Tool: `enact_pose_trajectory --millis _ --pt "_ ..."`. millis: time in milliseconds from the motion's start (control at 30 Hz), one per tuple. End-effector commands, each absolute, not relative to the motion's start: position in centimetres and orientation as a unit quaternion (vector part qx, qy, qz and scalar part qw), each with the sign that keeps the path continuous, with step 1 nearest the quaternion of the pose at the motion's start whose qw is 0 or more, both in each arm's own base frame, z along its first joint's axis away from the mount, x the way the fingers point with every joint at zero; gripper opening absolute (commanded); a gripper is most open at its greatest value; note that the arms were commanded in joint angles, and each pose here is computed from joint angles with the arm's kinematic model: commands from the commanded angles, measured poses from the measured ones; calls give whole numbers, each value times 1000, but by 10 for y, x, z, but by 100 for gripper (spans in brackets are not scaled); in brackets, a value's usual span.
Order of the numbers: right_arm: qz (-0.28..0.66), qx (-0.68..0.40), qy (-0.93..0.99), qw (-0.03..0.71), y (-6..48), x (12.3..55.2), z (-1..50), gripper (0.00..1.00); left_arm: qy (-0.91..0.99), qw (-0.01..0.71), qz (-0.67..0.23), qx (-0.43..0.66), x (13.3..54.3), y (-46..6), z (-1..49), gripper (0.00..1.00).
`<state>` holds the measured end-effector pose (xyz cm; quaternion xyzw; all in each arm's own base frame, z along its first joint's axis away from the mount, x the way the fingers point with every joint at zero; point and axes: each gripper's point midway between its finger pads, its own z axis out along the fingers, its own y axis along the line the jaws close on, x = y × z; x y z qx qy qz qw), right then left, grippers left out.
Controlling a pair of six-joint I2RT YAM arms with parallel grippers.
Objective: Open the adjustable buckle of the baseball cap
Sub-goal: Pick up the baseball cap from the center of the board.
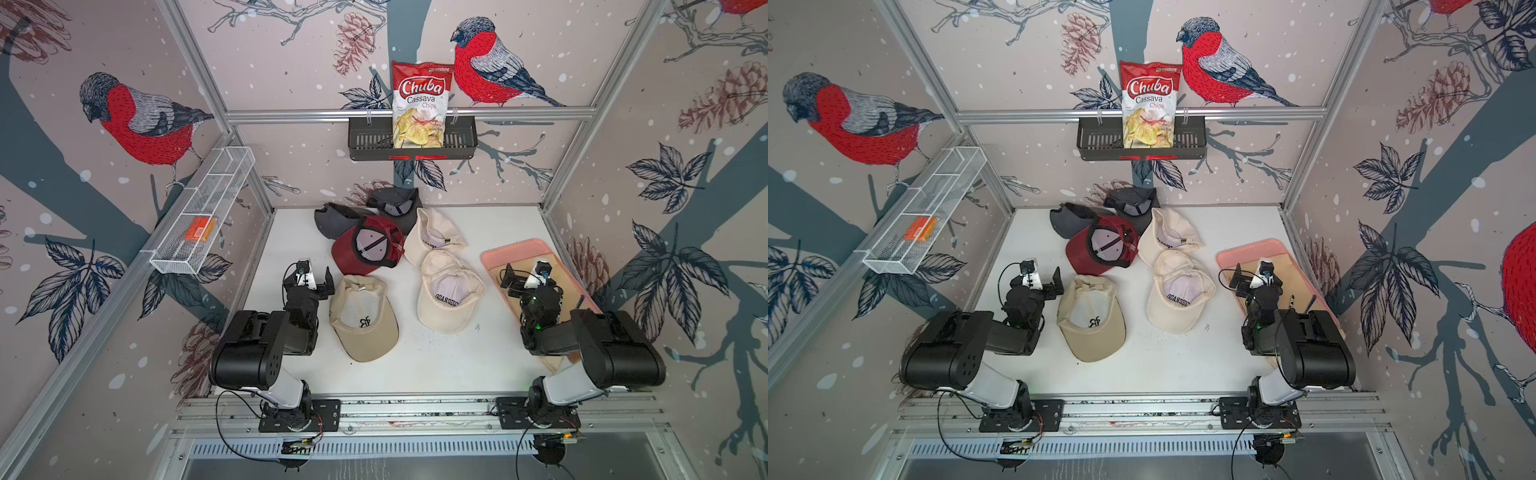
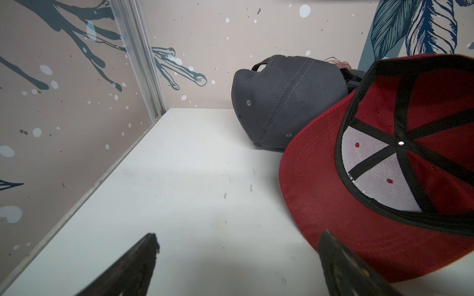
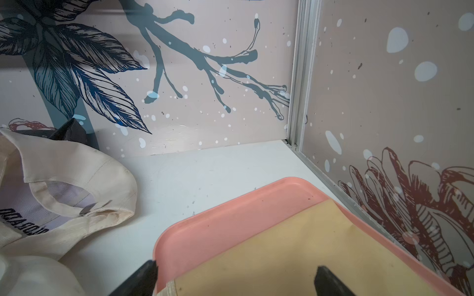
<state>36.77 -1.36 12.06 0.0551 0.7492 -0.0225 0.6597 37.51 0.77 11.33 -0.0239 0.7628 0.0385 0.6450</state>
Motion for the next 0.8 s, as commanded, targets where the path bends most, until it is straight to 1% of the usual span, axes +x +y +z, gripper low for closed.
enact_pose_trajectory --millis 0,767 --pt "-22 63 735 675 -16 369 131 100 740 671 39 -23 377 8 130 98" --pt "-14 65 734 676 -17 369 132 100 741 670 43 -32 377 12 130 98"
